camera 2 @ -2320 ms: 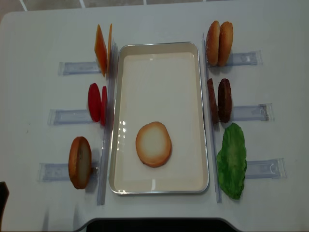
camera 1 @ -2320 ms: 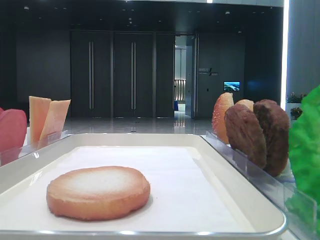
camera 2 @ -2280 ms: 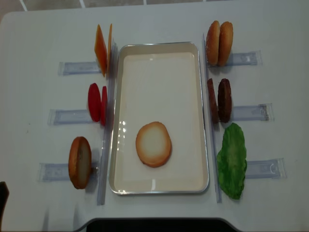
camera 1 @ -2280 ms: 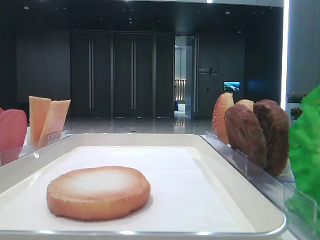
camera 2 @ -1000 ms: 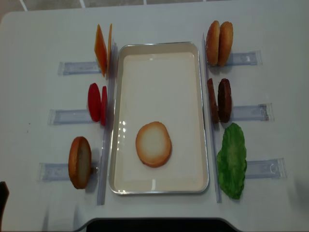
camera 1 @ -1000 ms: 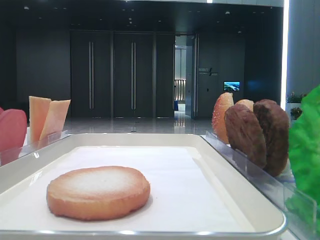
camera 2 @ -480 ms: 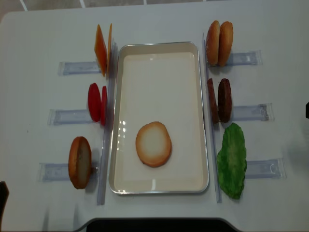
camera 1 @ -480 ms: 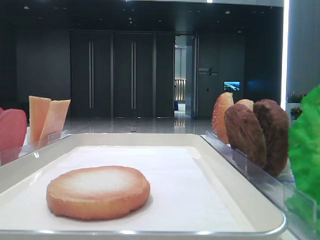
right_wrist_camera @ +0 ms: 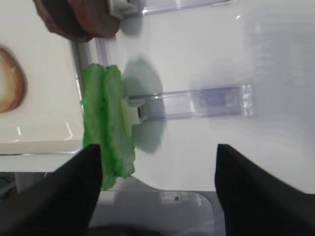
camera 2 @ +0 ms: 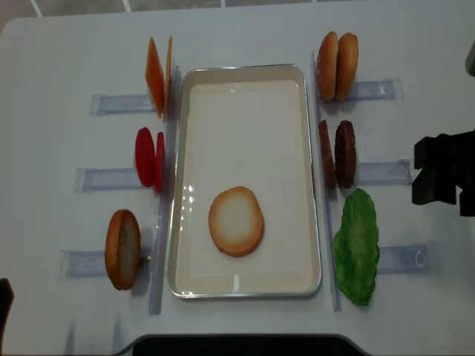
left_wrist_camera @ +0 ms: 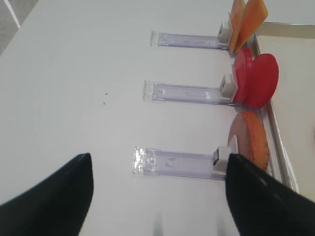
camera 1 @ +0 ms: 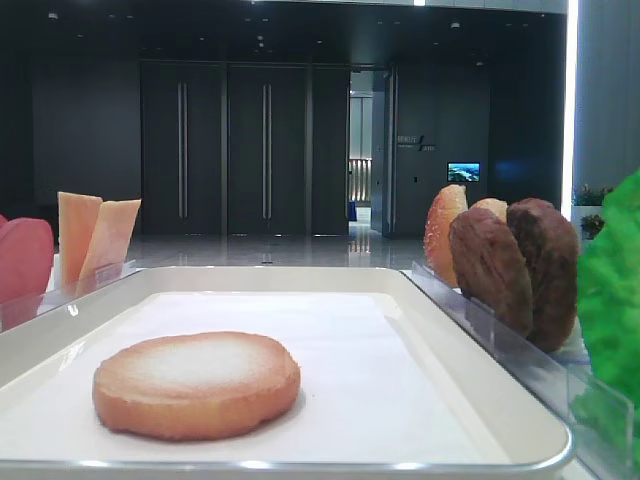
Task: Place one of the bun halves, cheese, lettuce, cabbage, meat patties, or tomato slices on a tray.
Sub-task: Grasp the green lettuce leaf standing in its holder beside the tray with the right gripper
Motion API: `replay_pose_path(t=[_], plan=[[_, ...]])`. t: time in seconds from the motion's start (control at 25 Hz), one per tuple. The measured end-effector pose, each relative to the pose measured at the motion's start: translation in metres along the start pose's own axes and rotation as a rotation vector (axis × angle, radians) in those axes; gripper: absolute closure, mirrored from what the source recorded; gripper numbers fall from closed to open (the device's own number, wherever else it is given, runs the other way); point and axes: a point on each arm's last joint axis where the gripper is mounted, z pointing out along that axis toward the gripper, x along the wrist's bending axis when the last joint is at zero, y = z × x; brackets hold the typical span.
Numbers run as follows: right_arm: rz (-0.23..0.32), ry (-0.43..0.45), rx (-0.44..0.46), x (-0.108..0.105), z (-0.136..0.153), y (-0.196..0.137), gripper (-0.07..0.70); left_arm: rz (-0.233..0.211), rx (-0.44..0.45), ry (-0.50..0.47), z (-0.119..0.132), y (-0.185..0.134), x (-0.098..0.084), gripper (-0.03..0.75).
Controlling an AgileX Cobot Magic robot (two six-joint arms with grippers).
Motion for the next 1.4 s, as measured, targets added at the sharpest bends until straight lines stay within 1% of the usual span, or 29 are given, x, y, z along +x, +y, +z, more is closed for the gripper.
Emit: replay_pose_path(t=[0.08,0.24,0.36,0.44,0.72,0.92,1.24,1.4], plan=[[-0.012,0.007,0.018,0.014,0.002,-0.008,0.166,0.000,0.000,0.000,0.000,0.000,0.000,0.073],[-0.030,0.042,0.010,0.036,0.005,-0.019,0.166,0.000,0.000,0.000,0.000,0.000,0.000,0.073],[-0.051,0.064,-0.013,0.047,0.007,-0.025,0.166,0.001,0.000,0.000,0.000,0.000,0.000,0.073],[-0.064,0.057,-0.026,0.052,0.009,-0.026,0.166,0.001,0.000,0.000,0.000,0.000,0.000,0.073],[-0.074,-0.027,0.009,0.057,0.029,-0.019,0.166,0.002,0.000,0.000,0.000,0.000,0.000,0.073],[-0.081,-0.068,0.035,0.060,0.044,-0.013,0.166,0.002,0.000,0.000,0.000,0.000,0.000,0.073],[-0.112,-0.111,0.084,0.062,0.061,-0.008,0.166,0.002,0.000,0.000,0.000,0.000,0.000,0.073],[-0.114,-0.110,0.082,0.062,0.067,-0.008,0.166,0.002,0.000,0.000,0.000,0.000,0.000,0.073]])
